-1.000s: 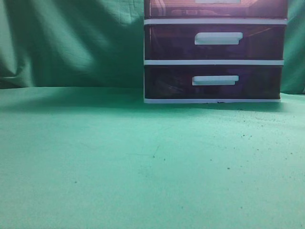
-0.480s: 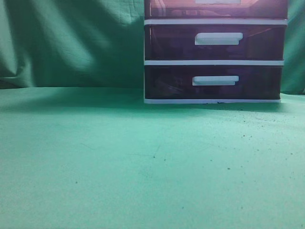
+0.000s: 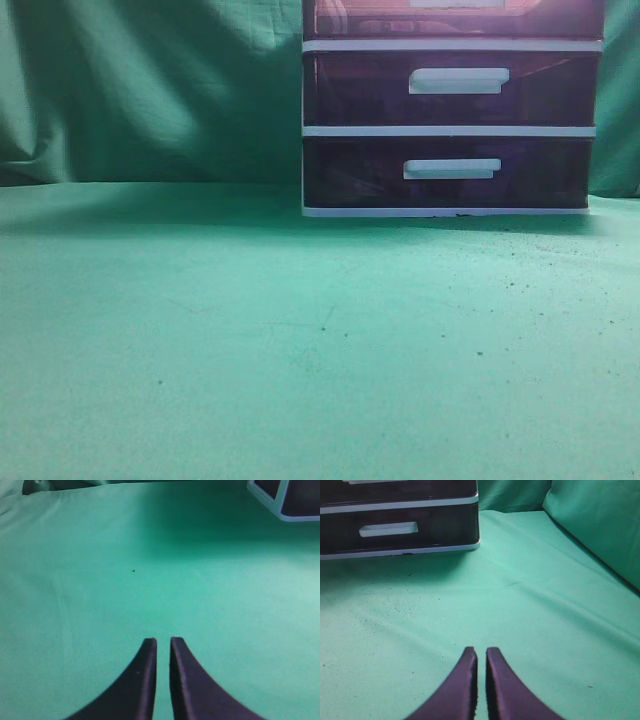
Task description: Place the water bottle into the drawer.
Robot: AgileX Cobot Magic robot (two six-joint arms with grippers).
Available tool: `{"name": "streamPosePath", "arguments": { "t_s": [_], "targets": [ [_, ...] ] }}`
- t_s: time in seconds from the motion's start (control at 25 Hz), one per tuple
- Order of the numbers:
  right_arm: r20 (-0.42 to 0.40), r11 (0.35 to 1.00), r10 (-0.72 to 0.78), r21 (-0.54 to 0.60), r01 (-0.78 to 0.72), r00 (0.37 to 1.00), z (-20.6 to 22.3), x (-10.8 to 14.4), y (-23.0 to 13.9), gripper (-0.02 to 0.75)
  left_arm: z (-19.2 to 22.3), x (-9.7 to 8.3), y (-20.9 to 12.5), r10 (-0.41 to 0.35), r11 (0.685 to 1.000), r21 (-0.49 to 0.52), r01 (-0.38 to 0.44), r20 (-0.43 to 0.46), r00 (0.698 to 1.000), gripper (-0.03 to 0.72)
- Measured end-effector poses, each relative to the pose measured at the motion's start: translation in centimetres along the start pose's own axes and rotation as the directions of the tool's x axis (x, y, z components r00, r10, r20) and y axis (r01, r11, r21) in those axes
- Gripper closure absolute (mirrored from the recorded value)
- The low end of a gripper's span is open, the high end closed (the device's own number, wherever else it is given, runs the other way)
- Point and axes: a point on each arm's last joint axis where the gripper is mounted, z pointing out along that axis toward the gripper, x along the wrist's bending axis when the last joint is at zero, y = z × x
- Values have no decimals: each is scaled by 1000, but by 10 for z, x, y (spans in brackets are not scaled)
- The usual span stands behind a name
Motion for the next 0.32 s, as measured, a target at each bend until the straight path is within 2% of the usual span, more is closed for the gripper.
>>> {"name": "streamPosePath", "arguments": {
  "t_s": [0.32],
  "targets": [
    [0, 1000, -2, 0, 2, 1000, 0, 0, 0, 690, 0, 0, 0, 2, 1000, 0, -2, 0, 1000, 629]
  ]
}}
